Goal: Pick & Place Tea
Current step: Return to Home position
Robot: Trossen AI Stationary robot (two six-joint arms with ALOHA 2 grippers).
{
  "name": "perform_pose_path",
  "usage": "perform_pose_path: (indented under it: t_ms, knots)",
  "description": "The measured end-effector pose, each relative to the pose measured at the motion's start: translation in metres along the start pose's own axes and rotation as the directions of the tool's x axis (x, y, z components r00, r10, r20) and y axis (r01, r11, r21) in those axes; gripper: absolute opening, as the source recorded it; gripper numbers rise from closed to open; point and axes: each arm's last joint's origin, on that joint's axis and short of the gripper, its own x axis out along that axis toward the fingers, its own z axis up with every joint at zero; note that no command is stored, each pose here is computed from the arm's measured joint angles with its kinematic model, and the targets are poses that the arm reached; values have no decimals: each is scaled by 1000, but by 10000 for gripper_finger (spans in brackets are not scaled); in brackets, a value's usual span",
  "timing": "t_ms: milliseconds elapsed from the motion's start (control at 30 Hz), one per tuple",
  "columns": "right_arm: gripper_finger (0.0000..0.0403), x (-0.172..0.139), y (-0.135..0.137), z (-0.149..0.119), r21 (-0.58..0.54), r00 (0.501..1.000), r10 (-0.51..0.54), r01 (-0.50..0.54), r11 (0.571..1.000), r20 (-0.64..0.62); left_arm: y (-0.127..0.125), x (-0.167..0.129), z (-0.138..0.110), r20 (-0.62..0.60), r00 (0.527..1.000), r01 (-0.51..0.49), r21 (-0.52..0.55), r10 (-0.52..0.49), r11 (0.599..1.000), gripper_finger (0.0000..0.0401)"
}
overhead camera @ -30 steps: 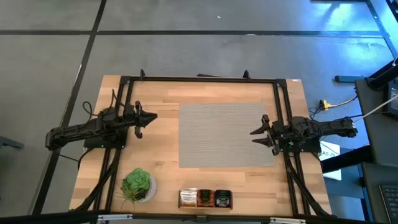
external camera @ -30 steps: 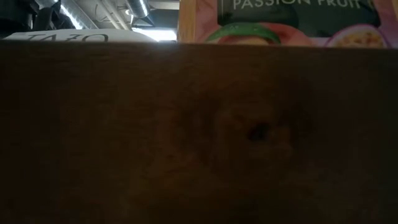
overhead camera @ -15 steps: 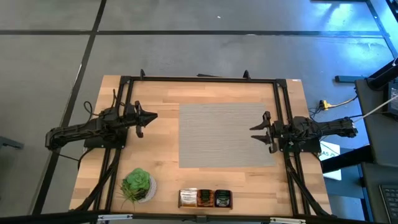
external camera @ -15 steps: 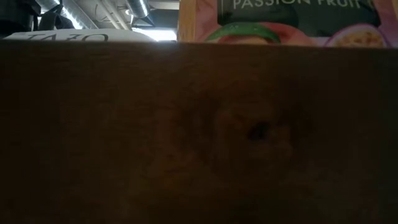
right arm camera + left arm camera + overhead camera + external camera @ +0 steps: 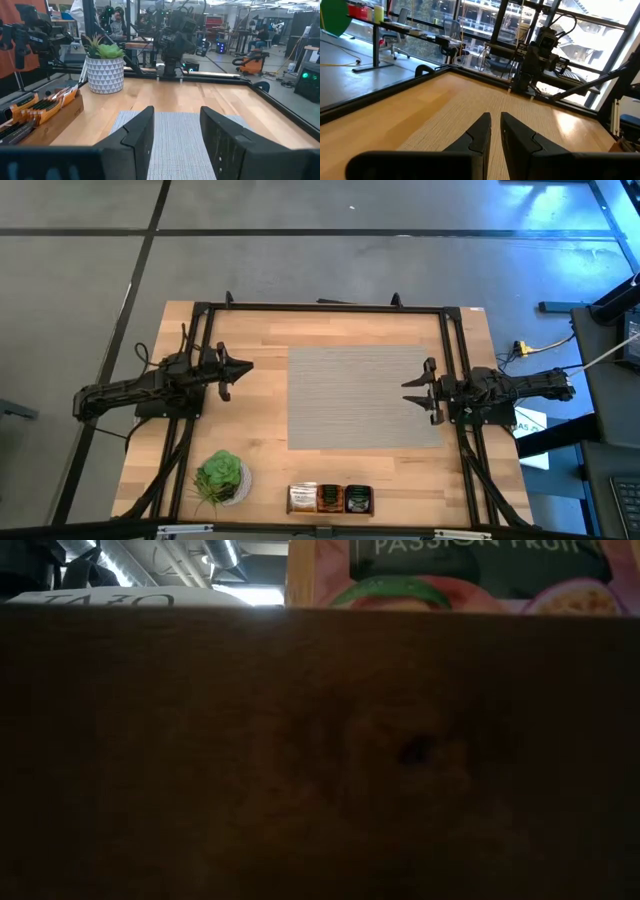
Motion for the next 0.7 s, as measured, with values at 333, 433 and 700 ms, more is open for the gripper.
perform_pose_path:
  t_ms: [333, 433, 700]
  knots:
    - [161, 0, 0, 0, 1, 1000, 1, -1, 1000, -1, 0, 0, 0, 0, 1000, 0, 0, 0, 1000, 38]
    - [161, 0, 0, 0, 5, 1000, 1, -1, 1000, -1, 0, 0, 0, 0, 1000, 0, 0, 0, 1000, 38]
    - [161, 0, 0, -1, 4, 1000, 1, -1, 1000, -2, 0, 0, 0, 0, 1000, -1, 0, 1, 1000, 38]
